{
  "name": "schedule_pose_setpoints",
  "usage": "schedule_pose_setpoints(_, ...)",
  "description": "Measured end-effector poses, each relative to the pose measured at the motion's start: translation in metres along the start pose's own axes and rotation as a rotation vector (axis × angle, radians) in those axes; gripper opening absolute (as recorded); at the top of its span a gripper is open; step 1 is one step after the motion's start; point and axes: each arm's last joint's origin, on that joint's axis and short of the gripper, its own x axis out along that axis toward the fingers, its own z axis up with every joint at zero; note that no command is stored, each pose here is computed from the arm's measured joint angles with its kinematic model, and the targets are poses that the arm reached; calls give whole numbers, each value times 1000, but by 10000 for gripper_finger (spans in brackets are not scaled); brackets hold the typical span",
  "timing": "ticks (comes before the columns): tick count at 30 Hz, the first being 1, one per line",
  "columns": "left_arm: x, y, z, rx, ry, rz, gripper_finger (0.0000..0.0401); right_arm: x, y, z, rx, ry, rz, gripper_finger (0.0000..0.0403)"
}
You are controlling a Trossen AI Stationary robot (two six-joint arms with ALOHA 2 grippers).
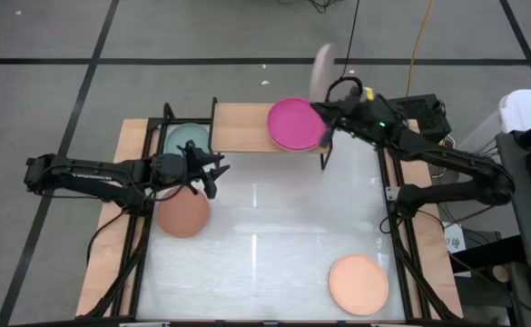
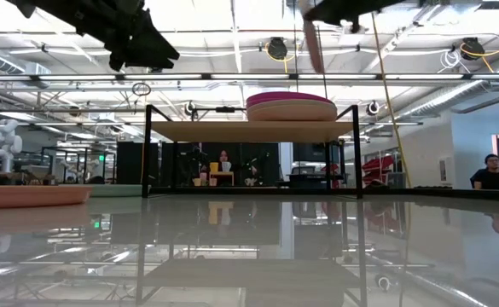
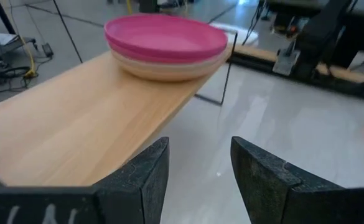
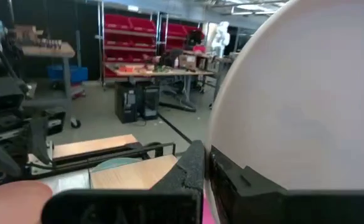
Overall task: Place and stack plates onto a shelf
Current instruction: Put the light brown plate on the shelf
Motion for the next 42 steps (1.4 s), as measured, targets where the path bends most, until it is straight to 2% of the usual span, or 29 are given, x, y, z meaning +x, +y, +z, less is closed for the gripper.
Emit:
schedule_pose_setpoints(5,-14,7,-2,25,34,23,177,45,14,6,-43,28,123,0)
schedule_pose_setpoints(11,-45,19,6,-11,-70,107,177,94,28,3,-72,52,257,0)
schedule_pose_setpoints(13,-52,21,1,-16,-97,113,177,107,35,2,-82,34,328,0)
schedule_pose_setpoints(18,-62,29,-16,-27,-134,145,177,134,57,-6,-147,14,415,0)
schedule_pose_setpoints(24,-72,35,-19,-74,-197,137,177,158,68,-45,-244,158,453,0)
schedule_pose_setpoints(32,-71,34,-19,-80,-191,130,177,180,78,-94,-305,269,489,0)
schedule_pose_setpoints(42,-70,34,-19,-80,-189,129,177,183,78,-107,-362,325,478,0)
